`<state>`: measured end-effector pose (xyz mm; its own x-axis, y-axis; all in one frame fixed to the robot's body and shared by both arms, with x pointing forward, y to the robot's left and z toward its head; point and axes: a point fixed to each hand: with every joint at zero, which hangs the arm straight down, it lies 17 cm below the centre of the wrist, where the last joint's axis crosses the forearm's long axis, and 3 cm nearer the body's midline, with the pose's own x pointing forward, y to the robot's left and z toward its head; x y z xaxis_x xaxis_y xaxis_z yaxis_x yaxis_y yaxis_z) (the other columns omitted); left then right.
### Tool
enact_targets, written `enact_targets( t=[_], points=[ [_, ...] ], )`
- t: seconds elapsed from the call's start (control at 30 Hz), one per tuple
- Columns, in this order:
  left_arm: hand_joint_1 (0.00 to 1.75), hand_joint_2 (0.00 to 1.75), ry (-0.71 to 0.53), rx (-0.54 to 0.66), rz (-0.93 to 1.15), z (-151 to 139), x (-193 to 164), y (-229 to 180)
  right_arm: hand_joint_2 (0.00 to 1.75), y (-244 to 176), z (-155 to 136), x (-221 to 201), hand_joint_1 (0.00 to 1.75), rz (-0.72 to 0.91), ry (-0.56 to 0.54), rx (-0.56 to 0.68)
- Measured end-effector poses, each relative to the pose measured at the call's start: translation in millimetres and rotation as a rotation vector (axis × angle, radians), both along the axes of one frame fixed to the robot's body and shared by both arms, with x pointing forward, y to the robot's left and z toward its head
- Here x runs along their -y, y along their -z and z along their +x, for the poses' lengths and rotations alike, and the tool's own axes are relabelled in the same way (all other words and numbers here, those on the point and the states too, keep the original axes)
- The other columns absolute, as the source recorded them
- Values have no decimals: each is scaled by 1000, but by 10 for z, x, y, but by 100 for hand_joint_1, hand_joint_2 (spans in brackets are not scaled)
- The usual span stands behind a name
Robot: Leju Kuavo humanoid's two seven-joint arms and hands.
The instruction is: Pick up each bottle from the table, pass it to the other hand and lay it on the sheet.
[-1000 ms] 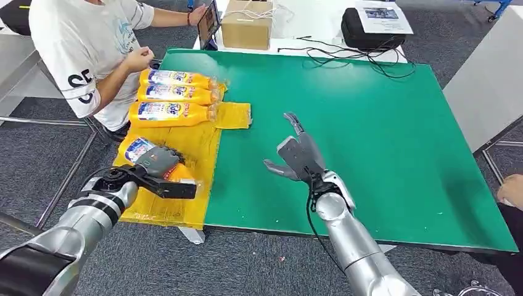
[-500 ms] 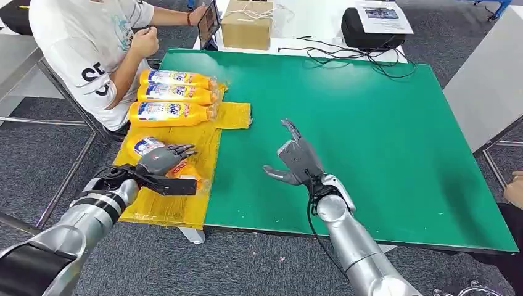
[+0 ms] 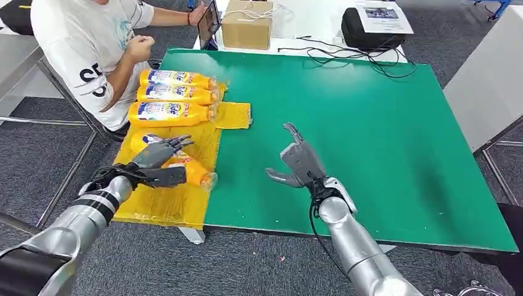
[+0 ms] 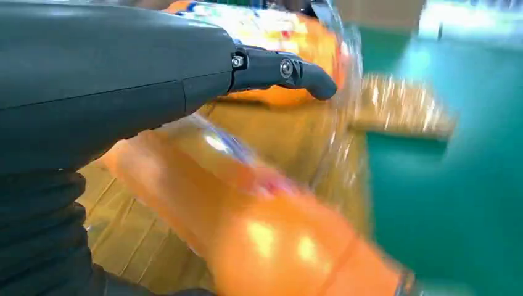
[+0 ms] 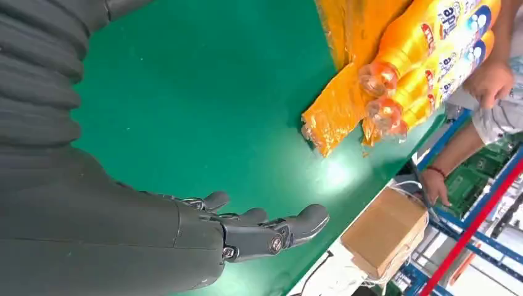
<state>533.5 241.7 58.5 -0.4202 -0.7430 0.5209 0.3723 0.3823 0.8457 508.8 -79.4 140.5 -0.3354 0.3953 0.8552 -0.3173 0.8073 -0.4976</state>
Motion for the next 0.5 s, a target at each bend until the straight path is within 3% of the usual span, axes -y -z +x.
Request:
enact_targets(
  t=[0.37, 0.5],
  points=[
    [0, 175, -218, 184, -374, 151, -620, -828, 175, 178, -90, 91, 0, -4, 22, -21],
    [0, 175, -260, 236, -440, 165, -699, -1021, 175, 204, -116, 104, 0, 1, 29, -24]
  ],
)
